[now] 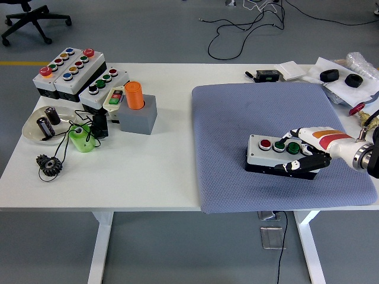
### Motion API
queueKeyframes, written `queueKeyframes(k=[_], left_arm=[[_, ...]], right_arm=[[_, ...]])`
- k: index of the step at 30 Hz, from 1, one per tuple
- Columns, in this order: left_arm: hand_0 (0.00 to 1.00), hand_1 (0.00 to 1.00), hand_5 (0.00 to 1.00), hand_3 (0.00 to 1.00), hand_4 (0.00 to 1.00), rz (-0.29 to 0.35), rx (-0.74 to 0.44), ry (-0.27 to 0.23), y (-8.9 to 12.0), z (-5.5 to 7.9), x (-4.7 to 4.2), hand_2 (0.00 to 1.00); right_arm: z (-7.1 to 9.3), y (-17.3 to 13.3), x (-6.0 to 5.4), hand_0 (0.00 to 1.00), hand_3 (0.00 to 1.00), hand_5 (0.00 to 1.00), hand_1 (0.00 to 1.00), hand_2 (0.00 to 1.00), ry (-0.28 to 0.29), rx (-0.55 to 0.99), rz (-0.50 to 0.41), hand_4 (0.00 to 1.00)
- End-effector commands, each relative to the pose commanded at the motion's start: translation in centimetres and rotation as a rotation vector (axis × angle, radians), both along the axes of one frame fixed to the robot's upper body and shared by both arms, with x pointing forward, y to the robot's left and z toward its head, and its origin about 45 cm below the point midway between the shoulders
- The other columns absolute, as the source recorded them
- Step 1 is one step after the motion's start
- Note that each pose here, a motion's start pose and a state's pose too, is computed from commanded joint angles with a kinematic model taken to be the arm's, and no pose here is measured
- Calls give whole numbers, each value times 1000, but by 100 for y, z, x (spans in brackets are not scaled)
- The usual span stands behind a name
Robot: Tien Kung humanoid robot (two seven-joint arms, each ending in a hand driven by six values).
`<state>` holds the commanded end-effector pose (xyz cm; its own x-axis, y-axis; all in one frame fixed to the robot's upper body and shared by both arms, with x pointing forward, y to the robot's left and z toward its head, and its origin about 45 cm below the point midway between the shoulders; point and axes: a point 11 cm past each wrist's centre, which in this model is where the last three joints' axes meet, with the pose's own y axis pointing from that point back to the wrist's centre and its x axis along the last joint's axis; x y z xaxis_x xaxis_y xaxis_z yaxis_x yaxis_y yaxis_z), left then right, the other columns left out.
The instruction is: Pick up the button,place it on the desk,press the button,press the button
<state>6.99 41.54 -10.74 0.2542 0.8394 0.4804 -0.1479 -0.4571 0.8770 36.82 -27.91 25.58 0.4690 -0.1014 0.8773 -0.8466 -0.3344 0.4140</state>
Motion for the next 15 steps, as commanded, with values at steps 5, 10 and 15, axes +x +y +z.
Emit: queueKeyframes(k=[5,10,15], left_arm=[[599,521,968,466,278,0,-1,2,-4,-2,-4,474],[599,521,969,467,278,0,-2,2,-5,-3,-4,474],[599,521,969,467,278,1,-2,1,-4,-3,-6,474]], right_arm=[[-17,-5,6,67,785,739,2,2,4,-6,-1,955],[-44,2,2,67,784,740,2,2,9,-16,1,954],[-52,10,-10,67,784,740,2,2,6,-28,7,952]])
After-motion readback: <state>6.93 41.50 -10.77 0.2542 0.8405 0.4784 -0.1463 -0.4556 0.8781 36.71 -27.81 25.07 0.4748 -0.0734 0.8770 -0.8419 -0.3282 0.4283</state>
